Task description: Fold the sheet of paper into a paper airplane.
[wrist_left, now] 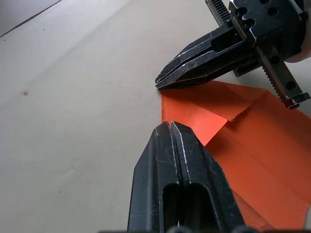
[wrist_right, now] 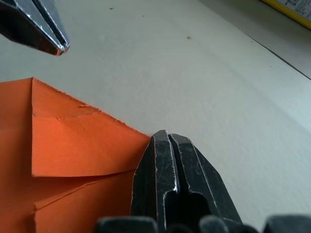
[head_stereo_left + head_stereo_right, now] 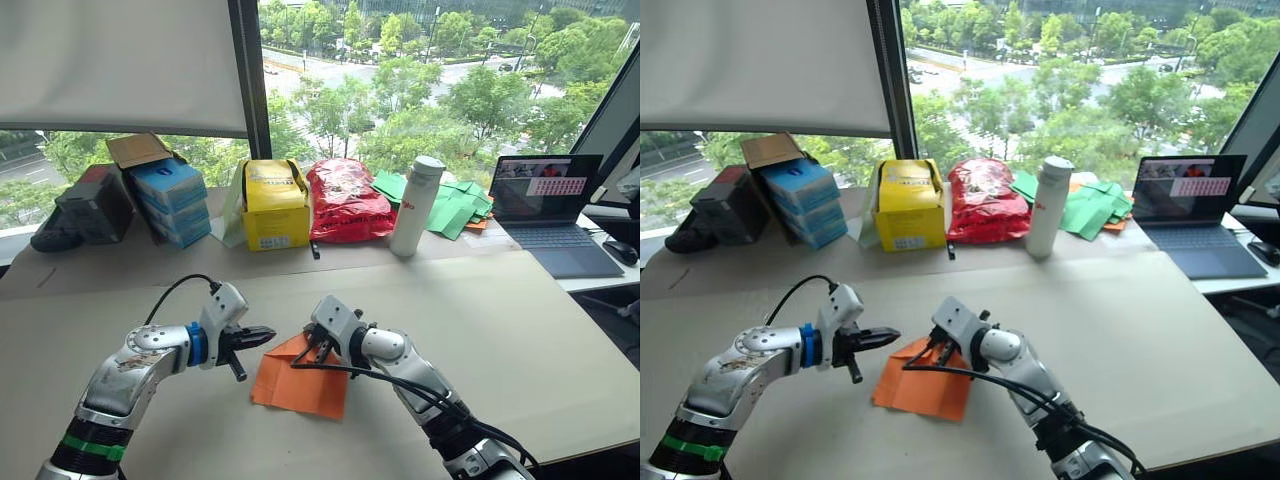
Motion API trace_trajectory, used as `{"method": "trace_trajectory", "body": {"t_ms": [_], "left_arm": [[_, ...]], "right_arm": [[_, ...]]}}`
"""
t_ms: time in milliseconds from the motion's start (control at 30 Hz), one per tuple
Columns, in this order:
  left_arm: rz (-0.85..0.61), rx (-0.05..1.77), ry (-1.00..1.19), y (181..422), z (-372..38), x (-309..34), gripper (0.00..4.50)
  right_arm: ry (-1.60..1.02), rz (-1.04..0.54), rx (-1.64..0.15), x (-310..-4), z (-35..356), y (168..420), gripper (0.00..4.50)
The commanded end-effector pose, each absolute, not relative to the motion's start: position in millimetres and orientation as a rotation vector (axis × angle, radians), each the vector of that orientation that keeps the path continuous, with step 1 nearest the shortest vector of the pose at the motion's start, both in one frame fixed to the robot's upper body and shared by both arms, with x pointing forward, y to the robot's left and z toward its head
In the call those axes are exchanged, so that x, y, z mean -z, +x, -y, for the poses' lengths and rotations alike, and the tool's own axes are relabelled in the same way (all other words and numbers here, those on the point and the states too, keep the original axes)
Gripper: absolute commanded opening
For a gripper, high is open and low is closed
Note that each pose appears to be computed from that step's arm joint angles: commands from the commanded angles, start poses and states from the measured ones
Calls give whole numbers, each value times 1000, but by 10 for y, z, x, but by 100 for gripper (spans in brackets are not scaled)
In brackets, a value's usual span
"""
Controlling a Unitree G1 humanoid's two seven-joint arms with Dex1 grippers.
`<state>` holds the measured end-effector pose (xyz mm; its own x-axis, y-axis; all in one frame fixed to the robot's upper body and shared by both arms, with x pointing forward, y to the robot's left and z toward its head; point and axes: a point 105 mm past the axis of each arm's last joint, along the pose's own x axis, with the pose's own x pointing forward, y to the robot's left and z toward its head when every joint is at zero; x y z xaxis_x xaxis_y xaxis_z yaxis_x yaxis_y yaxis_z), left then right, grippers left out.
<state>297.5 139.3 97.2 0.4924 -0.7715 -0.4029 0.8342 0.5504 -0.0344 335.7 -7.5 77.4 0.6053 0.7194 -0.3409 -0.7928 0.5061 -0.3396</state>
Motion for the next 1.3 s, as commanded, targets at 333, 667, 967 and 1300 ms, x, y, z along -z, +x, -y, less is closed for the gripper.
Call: {"method": "trace_trajectory", "body": {"t_ms": [333,667,967,1300], "left_arm": [[-476,1024,327,3025,-1347,-543,5],[-487,1055,329,2967,-1294,-487,5],[-489,1072,340,2991,-1255,-488,5],[-492,1102,349,3019,-1206,-503,5]], "right_arm": [[-417,-28,-1010,-1171,78,3094,0],[-387,-99,-1161,-1156,238,2583,0],[-336,-287,-1441,-907,291,1940,0],[-530,-419,-1220,-520,505,2041,0]]}}
